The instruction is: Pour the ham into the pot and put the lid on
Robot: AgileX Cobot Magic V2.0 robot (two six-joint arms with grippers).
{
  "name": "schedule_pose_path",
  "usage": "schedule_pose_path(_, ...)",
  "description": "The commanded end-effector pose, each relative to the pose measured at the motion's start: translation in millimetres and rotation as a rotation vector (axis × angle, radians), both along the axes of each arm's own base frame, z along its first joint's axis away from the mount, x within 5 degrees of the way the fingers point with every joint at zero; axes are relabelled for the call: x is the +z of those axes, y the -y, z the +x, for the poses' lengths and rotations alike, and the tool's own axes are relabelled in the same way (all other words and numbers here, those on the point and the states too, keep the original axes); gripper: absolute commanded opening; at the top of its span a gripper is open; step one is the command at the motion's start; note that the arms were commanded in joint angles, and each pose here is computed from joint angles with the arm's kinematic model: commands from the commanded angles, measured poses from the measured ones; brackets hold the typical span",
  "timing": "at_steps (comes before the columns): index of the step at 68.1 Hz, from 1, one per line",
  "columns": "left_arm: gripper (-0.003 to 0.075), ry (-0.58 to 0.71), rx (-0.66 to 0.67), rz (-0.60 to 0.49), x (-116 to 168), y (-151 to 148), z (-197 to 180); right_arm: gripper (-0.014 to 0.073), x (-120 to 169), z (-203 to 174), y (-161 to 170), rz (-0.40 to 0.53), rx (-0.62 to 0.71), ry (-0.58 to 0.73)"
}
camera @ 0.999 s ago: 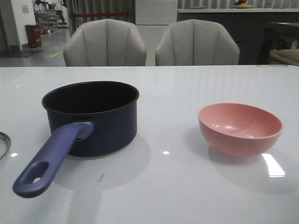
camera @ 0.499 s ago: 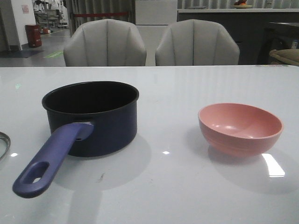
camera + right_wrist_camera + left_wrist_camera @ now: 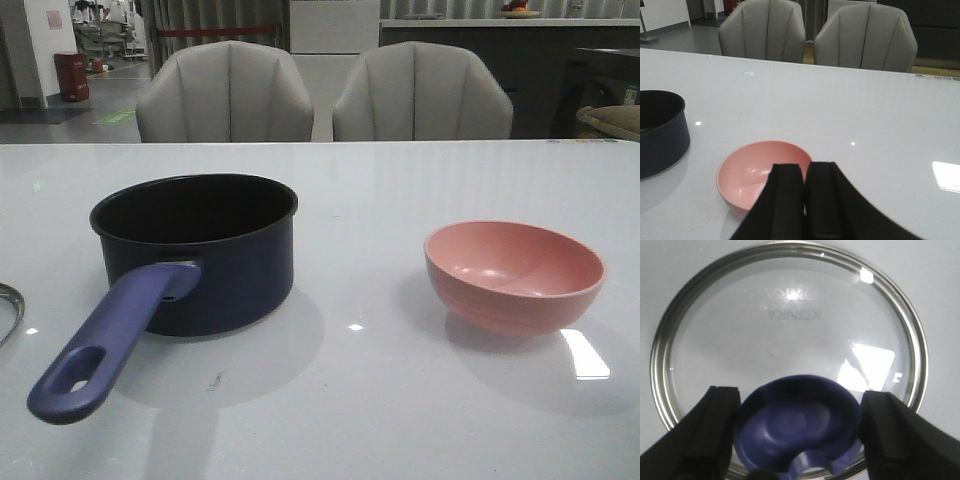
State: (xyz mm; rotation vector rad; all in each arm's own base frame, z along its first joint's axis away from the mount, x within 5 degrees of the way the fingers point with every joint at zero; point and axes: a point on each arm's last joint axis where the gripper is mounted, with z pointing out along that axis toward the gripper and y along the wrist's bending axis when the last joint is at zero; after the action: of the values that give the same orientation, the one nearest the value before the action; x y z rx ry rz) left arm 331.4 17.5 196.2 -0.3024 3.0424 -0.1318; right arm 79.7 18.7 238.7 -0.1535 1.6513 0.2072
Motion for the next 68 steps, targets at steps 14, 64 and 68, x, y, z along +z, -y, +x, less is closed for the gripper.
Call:
schedule_pose_path(14, 0.028, 0.096, -0.007, 0.004, 29, 0, -1, 0.015, 16, 1, 3, 0.015, -0.03, 0.093)
schedule_pose_path(64, 0.028, 0.485, -0.235, -0.092, 169, 59, 9, 0.015, 16, 1, 3, 0.015, -0.03, 0.093)
schedule_pose_path(68, 0.028, 0.505, -0.298, -0.105, 171, 81, 7, 0.015, 16, 1, 3, 0.015, -0.03, 0.093)
